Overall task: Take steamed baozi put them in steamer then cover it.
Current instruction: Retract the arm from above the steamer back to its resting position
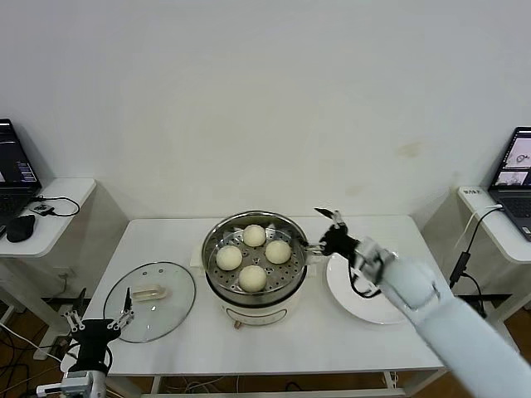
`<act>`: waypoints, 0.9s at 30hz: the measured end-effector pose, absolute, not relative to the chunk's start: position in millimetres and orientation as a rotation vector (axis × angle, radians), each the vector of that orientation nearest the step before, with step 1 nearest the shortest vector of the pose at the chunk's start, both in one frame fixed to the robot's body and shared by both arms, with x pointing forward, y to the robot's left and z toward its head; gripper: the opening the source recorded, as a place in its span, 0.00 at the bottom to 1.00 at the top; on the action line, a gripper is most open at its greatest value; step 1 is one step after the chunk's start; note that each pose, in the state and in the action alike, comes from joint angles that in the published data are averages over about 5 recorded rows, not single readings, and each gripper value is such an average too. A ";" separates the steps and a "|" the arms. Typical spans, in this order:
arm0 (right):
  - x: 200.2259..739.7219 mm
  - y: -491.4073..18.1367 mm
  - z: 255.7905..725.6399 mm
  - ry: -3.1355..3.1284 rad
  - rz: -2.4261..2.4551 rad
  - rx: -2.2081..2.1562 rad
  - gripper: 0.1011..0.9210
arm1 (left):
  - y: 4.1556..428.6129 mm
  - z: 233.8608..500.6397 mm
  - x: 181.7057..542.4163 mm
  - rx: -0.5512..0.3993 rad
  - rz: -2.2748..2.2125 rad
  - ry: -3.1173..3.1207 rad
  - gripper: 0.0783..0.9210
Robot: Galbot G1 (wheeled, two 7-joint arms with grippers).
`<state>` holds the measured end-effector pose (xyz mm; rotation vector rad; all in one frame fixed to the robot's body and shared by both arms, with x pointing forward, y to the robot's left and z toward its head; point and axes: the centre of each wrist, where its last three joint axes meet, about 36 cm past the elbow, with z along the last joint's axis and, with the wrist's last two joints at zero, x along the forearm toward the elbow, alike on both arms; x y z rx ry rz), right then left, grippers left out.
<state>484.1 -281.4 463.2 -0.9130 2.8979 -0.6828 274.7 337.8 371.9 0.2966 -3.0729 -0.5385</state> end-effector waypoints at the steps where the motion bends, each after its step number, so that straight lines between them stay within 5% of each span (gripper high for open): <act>1: 476.7 -288.1 455.8 2.909 -0.646 -0.858 0.88 | 339.4 370.8 276.0 0.296 -0.576 -3.068 0.88; 10: 395.4 -349.0 400.6 3.001 -0.515 -0.345 0.88 | 373.7 354.4 285.3 0.251 -1.243 -2.914 0.88; 27: 304.8 -376.5 349.6 3.049 -0.550 0.061 0.88 | 416.7 330.2 301.0 -0.157 -2.176 -2.214 0.88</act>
